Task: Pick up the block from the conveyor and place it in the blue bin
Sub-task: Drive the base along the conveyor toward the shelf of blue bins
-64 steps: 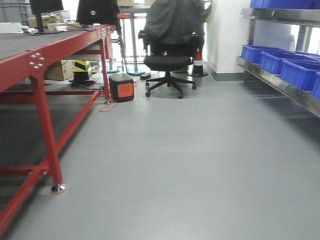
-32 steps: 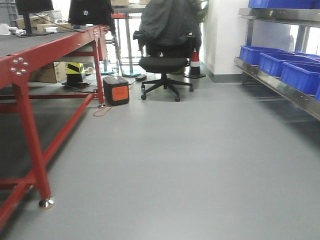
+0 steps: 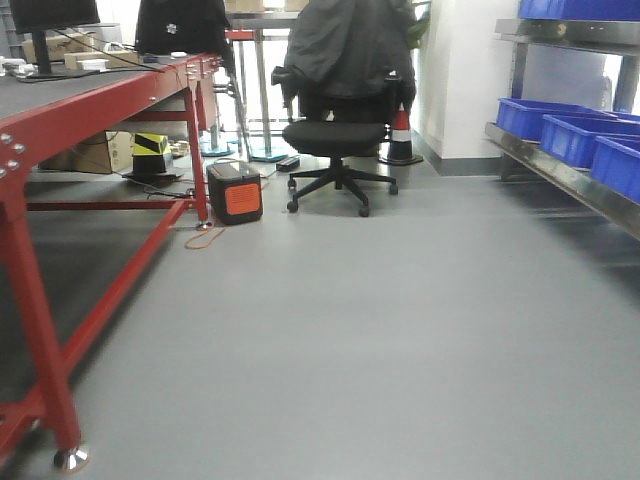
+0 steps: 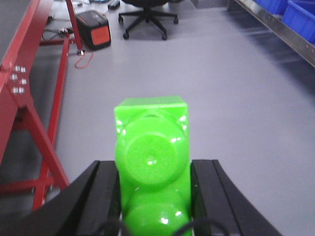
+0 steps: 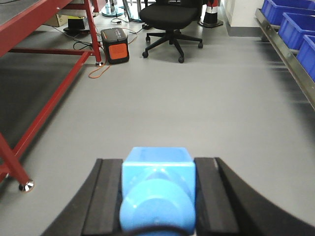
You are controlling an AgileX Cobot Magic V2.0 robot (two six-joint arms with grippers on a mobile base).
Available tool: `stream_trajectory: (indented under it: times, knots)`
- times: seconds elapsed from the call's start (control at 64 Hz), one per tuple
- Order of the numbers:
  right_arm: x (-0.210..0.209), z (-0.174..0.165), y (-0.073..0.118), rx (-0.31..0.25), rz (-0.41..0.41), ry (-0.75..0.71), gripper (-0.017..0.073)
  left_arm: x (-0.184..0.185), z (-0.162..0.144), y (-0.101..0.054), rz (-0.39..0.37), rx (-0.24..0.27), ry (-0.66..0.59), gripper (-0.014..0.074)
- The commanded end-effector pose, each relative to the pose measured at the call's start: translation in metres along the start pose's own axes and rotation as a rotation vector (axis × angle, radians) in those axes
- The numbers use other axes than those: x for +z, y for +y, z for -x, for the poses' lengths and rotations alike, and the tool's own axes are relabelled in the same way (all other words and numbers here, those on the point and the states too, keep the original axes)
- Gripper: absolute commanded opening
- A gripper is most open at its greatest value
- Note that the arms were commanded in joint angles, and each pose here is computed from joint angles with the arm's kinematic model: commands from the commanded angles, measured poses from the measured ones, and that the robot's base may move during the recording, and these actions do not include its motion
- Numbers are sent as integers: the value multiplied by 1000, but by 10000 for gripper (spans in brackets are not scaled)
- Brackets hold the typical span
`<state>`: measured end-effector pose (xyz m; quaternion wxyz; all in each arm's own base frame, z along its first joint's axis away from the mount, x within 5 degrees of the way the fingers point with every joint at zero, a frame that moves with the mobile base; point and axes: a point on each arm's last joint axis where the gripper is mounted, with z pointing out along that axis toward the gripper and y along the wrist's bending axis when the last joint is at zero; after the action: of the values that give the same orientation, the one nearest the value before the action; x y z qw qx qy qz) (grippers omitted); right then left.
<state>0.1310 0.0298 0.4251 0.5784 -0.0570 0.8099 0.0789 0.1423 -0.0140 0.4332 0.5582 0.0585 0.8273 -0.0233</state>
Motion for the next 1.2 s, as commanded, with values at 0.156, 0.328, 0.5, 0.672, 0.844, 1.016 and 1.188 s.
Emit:
stream_trajectory:
  times: [0.156, 0.328, 0.5, 0.672, 0.844, 1.016, 1.188]
  knots:
    - [-2, 4, -1, -16, -7, -34, -153, -3, 9, 0, -1, -8, -88, -111]
    - [-2, 4, -1, -16, -7, -34, -153, -3, 10, 0, -1, -8, -92, -111]
    - [-2, 4, -1, -16, -7, -34, -153, -3, 10, 0, -1, -8, -92, -111]
    - [-2, 4, -1, -16, -7, -34, -153, -3, 10, 0, -1, -8, -92, -111]
    - [-2, 4, -1, -16, -7, -34, -153, -3, 10, 0, -1, -8, -92, -111]
    - [-2, 4, -1, -16, -7, -34, -153, -3, 10, 0, -1, -8, -92, -111]
    - [-2, 4, -1, -16, -7, -34, -153, -3, 10, 0, -1, -8, -92, -111]
